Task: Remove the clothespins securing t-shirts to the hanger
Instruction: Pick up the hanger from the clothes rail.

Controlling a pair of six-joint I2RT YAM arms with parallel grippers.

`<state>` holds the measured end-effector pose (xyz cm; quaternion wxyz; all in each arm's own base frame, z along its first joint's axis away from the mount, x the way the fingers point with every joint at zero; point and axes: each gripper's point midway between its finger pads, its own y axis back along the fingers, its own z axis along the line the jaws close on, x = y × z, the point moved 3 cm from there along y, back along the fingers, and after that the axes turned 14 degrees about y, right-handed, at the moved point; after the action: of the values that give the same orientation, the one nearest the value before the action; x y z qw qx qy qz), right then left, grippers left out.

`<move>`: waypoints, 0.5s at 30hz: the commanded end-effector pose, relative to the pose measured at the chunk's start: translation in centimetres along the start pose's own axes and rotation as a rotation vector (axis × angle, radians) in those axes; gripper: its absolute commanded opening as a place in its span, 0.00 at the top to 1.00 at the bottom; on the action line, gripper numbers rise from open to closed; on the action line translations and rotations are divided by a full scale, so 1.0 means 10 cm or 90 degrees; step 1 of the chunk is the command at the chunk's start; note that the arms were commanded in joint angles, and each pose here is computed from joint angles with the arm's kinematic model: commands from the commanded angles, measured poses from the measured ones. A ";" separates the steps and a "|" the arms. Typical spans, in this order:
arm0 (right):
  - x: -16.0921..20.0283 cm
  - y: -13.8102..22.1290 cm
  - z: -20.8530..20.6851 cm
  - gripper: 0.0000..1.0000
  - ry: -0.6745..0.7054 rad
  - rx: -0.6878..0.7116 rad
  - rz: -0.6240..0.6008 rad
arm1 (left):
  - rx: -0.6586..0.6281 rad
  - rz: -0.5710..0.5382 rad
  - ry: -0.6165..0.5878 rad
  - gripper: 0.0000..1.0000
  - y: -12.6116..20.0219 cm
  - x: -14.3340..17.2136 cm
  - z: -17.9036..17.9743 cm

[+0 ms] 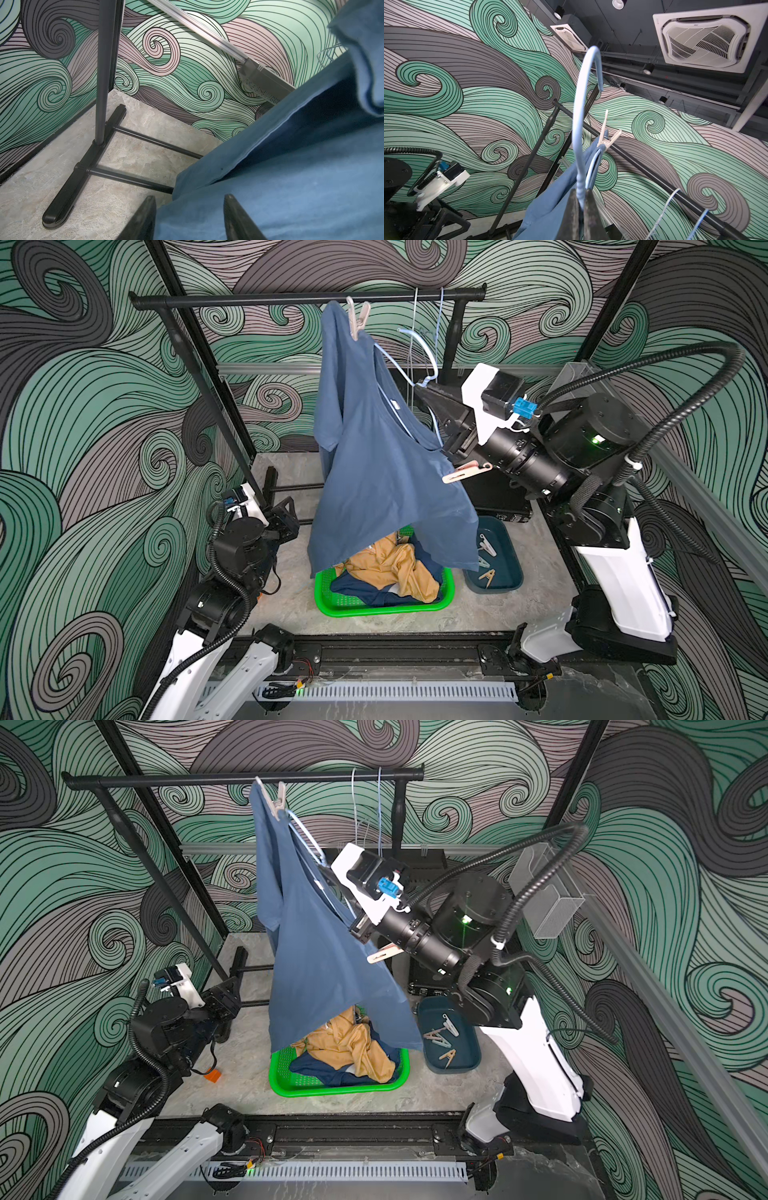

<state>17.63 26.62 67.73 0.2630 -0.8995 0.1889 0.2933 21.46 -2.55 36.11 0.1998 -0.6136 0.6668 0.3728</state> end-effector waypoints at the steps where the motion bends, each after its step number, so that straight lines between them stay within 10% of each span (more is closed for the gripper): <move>1: -0.52 0.41 -0.49 1.00 0.017 0.098 -0.109 | 0.000 0.000 0.005 0.47 -0.02 -0.02 -0.02; 15: -0.59 0.76 -0.60 1.00 -0.031 0.103 -0.102 | 0.016 0.019 0.021 0.48 -0.14 0.03 -0.12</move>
<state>11.94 18.47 72.54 0.3470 -0.8898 0.1443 0.2590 22.67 -3.51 35.56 0.1937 -0.5991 0.6804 0.3751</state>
